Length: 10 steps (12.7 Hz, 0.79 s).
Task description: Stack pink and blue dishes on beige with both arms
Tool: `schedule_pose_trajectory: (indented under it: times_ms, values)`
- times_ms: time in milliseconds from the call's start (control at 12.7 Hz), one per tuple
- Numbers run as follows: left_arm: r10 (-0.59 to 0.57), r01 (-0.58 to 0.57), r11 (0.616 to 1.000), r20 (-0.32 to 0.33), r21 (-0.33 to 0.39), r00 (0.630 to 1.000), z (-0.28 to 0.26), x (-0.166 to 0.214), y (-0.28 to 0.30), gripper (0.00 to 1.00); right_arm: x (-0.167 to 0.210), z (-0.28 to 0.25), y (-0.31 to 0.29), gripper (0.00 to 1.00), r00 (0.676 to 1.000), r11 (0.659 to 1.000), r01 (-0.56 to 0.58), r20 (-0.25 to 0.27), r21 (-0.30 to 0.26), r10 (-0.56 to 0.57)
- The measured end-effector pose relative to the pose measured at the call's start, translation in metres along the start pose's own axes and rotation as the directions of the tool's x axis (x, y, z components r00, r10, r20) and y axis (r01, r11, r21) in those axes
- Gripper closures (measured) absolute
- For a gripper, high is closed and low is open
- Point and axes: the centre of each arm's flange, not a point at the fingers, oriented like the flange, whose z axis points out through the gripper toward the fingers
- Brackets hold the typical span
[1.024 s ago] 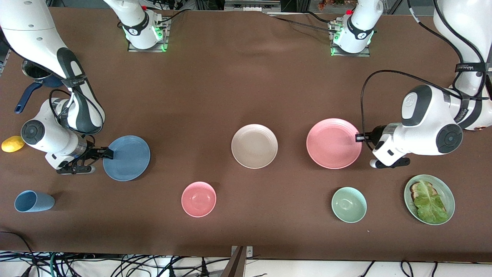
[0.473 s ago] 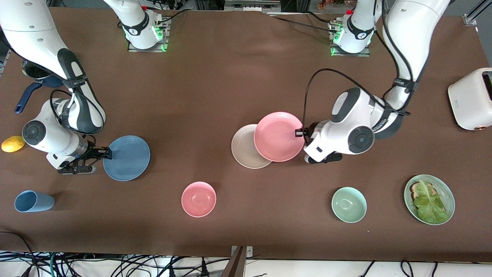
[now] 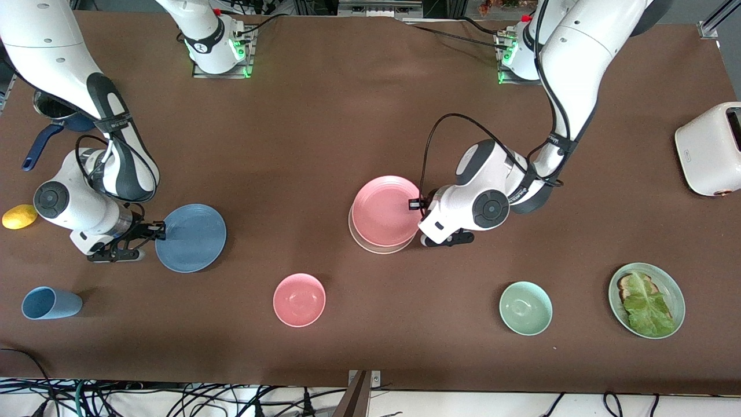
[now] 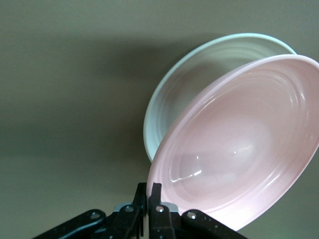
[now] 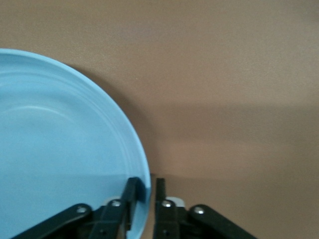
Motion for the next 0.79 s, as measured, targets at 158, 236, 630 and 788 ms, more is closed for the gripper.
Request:
schedule_pose_trajectory:
  times_ms: [158, 236, 630, 788]
  values:
    - [0.004, -0.004, 1.0, 0.001, 0.001, 1.0, 0.008, -0.002, 0.006, 0.95, 0.0, -0.001, 0.0, 0.87, 1.0, 1.0, 0.0, -0.002, 0.001, 0.0]
    - [-0.002, 0.002, 1.0, -0.004, -0.003, 1.0, 0.012, -0.002, 0.009, 0.95, 0.001, -0.001, 0.0, 0.87, 1.0, 1.0, -0.001, -0.002, 0.001, 0.001]
    - [-0.027, 0.026, 0.999, -0.021, -0.019, 0.999, 0.022, 0.002, 0.013, 0.95, 0.002, -0.006, -0.001, 0.93, 1.0, 1.0, -0.005, -0.008, 0.007, 0.005]
    - [-0.031, 0.031, 0.999, -0.025, -0.022, 0.999, 0.019, 0.005, 0.011, 0.95, 0.002, -0.006, -0.001, 0.93, 1.0, 1.0, 0.001, -0.008, 0.007, 0.0]
